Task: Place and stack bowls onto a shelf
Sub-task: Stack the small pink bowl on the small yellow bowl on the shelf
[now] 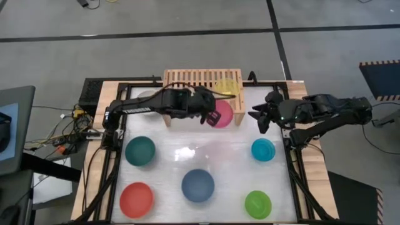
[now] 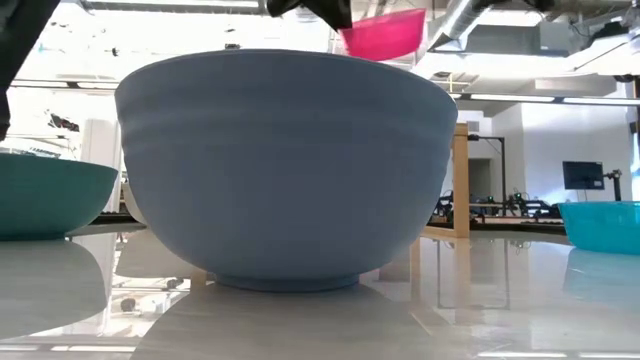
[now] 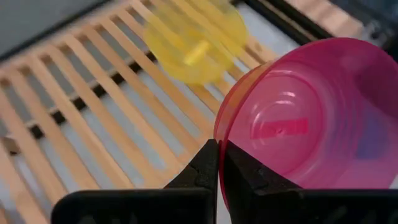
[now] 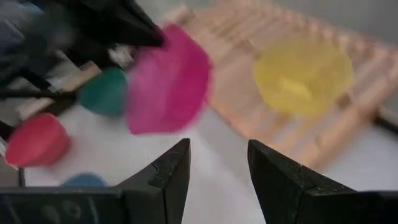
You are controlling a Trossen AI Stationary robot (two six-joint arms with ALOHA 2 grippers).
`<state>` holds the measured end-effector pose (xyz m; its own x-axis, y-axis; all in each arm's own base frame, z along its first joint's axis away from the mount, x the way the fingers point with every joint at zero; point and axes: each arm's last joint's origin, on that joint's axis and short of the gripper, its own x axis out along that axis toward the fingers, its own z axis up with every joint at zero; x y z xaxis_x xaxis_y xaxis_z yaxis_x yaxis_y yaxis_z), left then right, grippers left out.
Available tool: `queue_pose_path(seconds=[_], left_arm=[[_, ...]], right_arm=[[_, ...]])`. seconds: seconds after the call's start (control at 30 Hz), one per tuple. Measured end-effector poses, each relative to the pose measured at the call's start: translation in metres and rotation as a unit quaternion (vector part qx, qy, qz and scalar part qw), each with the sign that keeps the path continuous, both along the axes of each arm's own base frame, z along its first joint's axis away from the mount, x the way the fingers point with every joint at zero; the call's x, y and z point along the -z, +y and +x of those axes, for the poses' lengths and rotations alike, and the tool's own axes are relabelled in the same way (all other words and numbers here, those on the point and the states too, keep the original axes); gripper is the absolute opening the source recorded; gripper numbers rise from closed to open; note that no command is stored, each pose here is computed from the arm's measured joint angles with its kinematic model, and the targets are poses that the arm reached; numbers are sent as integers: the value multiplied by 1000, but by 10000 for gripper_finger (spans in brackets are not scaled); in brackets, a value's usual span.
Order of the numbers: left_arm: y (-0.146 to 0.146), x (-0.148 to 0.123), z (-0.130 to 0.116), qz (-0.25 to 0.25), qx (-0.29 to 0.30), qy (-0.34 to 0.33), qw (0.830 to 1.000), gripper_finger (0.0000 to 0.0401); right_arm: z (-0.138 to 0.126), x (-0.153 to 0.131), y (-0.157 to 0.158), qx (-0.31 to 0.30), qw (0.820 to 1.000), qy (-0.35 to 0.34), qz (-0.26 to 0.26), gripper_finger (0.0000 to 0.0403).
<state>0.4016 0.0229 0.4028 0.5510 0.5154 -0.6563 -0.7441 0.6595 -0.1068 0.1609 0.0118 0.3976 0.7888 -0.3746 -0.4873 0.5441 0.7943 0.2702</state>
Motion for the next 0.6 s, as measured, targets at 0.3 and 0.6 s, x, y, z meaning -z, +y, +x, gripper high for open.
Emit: queue_pose_path(seconds=[0.3,0.6], left_arm=[[10,-17,5,134,-42,-28,990,0],[14,-38,15,278,-29,-13,960,0]], right_arm=[[25,-31,-16,-30,983,-32,-180,223],[63,-28,-34,-27,919,77,-385,239]])
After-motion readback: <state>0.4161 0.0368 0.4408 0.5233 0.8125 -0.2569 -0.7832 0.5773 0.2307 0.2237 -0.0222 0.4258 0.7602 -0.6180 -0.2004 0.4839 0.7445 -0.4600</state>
